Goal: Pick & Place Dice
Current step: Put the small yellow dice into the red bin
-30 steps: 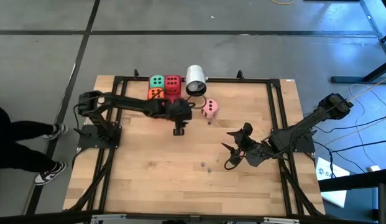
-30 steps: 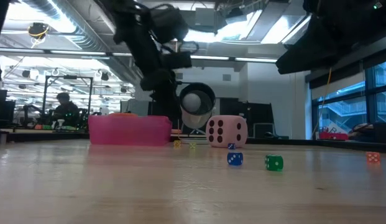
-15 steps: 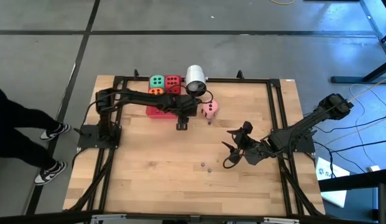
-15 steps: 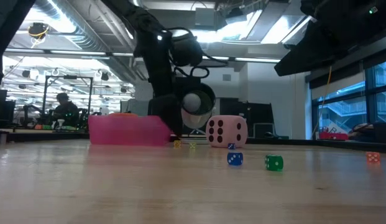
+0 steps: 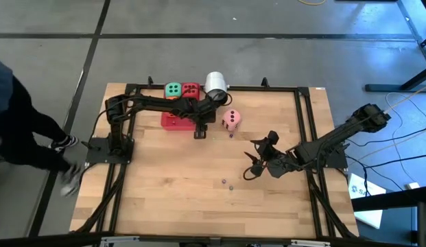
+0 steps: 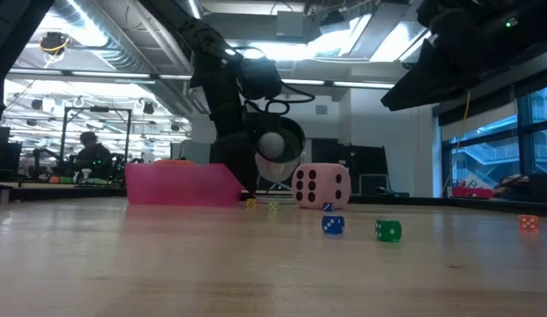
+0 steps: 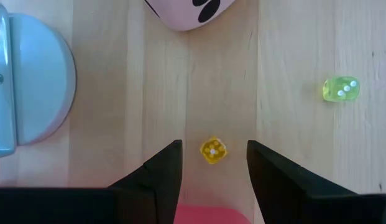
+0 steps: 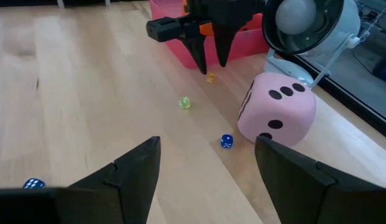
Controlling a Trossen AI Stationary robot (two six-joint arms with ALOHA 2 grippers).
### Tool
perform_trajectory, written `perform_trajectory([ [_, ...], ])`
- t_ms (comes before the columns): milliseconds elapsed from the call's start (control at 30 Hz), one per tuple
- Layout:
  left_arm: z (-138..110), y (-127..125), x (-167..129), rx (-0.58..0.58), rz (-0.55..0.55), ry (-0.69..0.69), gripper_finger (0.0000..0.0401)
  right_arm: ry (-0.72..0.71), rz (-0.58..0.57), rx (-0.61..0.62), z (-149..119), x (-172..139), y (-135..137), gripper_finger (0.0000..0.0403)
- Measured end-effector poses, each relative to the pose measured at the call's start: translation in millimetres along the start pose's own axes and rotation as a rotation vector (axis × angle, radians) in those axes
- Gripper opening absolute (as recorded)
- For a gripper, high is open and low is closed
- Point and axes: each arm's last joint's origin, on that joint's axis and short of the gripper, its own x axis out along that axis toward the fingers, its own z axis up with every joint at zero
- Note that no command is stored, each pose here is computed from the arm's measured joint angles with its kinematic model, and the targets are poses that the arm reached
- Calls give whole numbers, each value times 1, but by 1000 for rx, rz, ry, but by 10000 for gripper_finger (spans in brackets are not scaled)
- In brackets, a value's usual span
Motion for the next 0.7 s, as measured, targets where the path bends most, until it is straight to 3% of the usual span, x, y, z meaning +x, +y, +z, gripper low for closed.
perform_trajectory([
  [700,-2,-5,0,58,39,55,173,16,-4,8,2,6,-4,261],
])
